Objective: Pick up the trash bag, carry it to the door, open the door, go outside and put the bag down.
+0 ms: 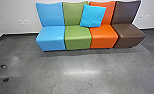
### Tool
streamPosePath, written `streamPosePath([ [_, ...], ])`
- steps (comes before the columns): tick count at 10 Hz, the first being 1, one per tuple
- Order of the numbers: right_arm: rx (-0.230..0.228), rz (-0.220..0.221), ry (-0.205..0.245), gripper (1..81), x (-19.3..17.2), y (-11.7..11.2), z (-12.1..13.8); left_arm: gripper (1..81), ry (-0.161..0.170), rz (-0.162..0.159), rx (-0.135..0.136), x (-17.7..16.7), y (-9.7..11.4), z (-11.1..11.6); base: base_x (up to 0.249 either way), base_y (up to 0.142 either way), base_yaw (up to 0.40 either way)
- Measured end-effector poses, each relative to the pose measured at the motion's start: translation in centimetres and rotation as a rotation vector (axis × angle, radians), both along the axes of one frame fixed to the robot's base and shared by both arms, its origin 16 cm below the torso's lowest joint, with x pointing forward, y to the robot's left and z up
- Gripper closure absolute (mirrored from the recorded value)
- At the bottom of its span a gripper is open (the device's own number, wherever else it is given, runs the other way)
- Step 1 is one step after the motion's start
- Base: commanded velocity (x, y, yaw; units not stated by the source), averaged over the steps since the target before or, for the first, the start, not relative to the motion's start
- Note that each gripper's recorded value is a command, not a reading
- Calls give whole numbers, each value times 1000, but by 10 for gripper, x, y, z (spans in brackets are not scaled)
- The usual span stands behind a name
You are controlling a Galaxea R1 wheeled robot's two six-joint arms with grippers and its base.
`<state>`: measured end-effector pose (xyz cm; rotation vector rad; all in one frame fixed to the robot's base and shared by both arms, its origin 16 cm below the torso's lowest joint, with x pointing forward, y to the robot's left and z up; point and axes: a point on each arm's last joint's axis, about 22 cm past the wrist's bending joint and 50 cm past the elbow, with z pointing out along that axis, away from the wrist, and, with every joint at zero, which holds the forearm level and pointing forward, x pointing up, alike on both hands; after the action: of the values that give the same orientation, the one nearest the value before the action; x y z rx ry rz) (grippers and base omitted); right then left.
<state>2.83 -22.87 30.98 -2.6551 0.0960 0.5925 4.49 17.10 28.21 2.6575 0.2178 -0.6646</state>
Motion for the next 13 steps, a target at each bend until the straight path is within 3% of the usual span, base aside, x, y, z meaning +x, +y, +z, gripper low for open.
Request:
streamPosePath([
  [4,-27,12,-73,10,8,-7,21,811,-75,-13,23,13,9,25,0,0,0],
  [9,-28,21,-174,10,23,-3,50,811,-171,-31,2,25,-4,60,0,0,0],
  [13,-34,24,-244,10,30,-6,70,811,-230,-36,19,27,5,81,0,0,0],
])
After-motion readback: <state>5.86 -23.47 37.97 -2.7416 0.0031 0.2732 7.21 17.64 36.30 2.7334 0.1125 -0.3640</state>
